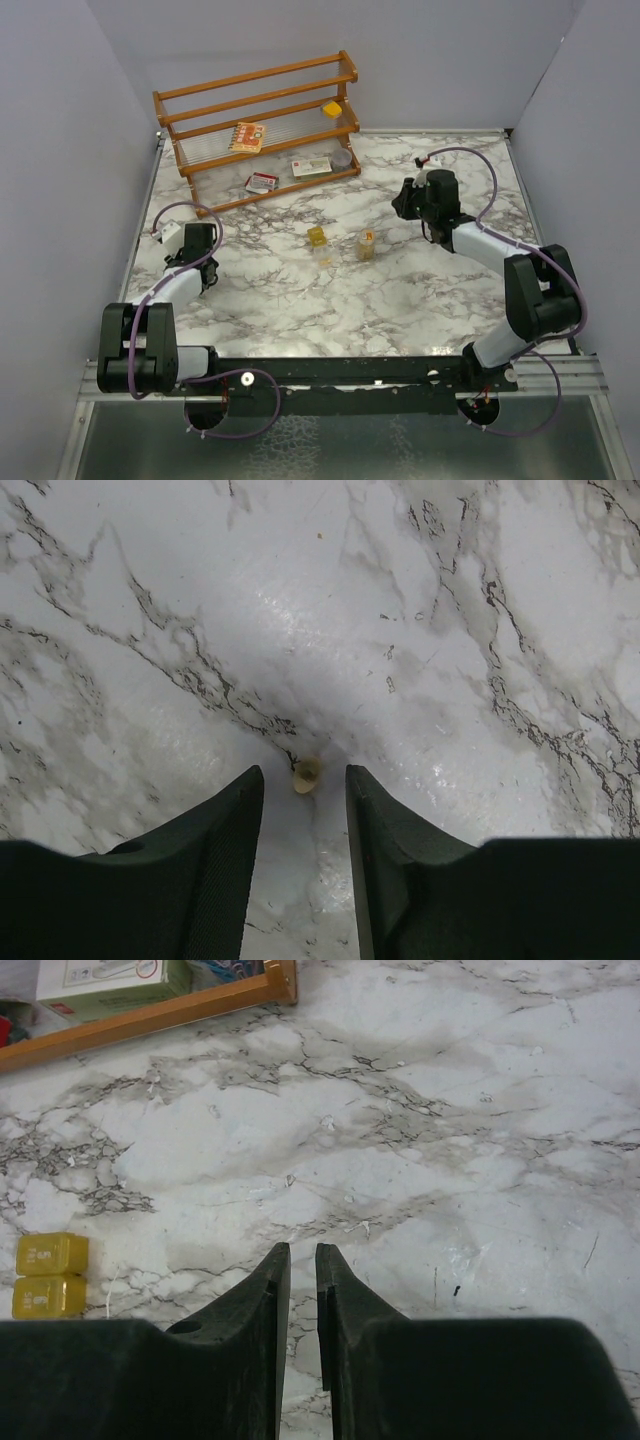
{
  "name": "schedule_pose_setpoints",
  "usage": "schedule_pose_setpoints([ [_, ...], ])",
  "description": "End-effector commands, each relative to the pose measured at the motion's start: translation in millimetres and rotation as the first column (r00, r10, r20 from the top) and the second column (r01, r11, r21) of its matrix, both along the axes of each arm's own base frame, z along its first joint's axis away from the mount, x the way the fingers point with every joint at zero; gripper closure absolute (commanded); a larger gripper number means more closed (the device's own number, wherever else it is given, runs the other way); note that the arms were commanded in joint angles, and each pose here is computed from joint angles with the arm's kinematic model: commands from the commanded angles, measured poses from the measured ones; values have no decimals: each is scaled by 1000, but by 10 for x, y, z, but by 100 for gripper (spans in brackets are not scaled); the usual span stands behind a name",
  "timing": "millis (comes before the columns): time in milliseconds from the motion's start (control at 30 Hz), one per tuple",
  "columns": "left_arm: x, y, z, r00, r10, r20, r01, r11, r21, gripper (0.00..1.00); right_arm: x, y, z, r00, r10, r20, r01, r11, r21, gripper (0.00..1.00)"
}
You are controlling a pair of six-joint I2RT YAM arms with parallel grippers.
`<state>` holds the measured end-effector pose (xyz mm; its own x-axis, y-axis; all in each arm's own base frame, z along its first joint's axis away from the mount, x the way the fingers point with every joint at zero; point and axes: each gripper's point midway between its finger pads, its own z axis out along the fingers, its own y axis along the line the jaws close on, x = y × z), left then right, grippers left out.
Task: Sort the pills into containers
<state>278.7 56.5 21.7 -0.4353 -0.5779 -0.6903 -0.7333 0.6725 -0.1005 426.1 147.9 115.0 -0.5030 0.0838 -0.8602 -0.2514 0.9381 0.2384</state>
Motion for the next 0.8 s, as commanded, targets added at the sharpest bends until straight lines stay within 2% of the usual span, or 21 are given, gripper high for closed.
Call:
schedule_pose_setpoints([
  [0, 103, 20, 79, 999, 14, 35, -13, 1000, -12, 61, 96, 60, 104, 999, 18, 31, -18, 1000, 9, 83],
  [367, 92, 43, 57, 999, 23, 28, -23, 1000, -10, 68, 79, 55, 105, 999, 19, 32, -20, 1000, 5, 84],
  [767, 115, 70, 59, 999, 33, 42, -32, 999, -18, 69, 77, 58, 92, 999, 23, 30, -23, 1000, 5, 84],
])
